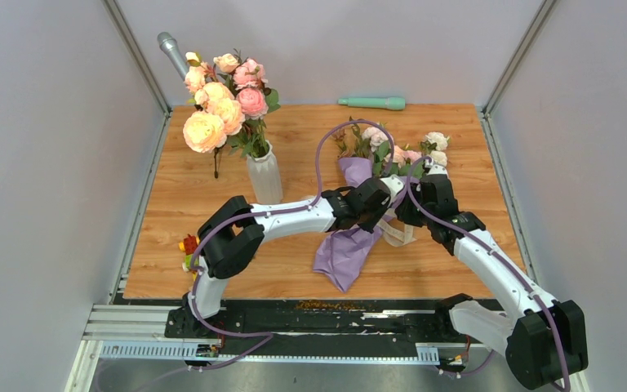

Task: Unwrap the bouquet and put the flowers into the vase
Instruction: Untie the ribbon from the wrapping paper.

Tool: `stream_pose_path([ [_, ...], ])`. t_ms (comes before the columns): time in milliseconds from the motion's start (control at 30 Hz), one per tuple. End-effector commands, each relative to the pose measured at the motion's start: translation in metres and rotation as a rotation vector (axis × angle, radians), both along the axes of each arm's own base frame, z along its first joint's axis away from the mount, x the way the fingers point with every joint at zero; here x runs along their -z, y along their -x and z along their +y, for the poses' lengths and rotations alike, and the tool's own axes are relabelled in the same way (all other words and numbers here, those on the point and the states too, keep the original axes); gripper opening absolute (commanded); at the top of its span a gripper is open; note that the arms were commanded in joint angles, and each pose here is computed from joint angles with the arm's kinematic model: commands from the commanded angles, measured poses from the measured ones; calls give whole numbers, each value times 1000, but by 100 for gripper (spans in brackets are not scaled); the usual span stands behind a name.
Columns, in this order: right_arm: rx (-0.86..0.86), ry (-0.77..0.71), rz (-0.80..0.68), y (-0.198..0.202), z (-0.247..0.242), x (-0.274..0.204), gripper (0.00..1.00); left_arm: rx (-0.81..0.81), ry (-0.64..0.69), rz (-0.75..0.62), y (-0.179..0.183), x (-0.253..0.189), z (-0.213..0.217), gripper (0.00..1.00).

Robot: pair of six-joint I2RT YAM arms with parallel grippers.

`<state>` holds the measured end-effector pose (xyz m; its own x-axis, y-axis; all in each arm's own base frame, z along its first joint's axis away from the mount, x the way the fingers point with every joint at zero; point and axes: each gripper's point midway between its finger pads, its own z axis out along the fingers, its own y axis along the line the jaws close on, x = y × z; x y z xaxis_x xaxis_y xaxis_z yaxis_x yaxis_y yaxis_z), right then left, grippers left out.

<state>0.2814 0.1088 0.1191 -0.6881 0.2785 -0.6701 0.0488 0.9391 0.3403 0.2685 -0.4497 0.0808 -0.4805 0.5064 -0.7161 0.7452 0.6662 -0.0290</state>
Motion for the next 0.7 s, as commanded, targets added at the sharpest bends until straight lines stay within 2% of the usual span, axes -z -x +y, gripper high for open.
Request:
stream_pose_path([
  [0,22,-18,-36,-5,0,-9,16,-10,40,-46,-8,-25,-7,20],
  [133,27,-13,-33,-5,-2,-7,16,-18,53,-61,-9,-36,-4,17],
  [300,28,-10,-26,-4,-2,-5,16,-25,92,-70,-10,-56,-2,25],
  [467,29,-10,-25,-4,-3,-4,16,-32,128,-39,-12,-59,0,25],
  [533,30,-9,-24,-3,-3,-4,16,-34,137,-33,-12,-60,1,23],
  [667,32,-8,-26,-3,-4,-4,15,-43,146,-41,-13,-64,4,9],
])
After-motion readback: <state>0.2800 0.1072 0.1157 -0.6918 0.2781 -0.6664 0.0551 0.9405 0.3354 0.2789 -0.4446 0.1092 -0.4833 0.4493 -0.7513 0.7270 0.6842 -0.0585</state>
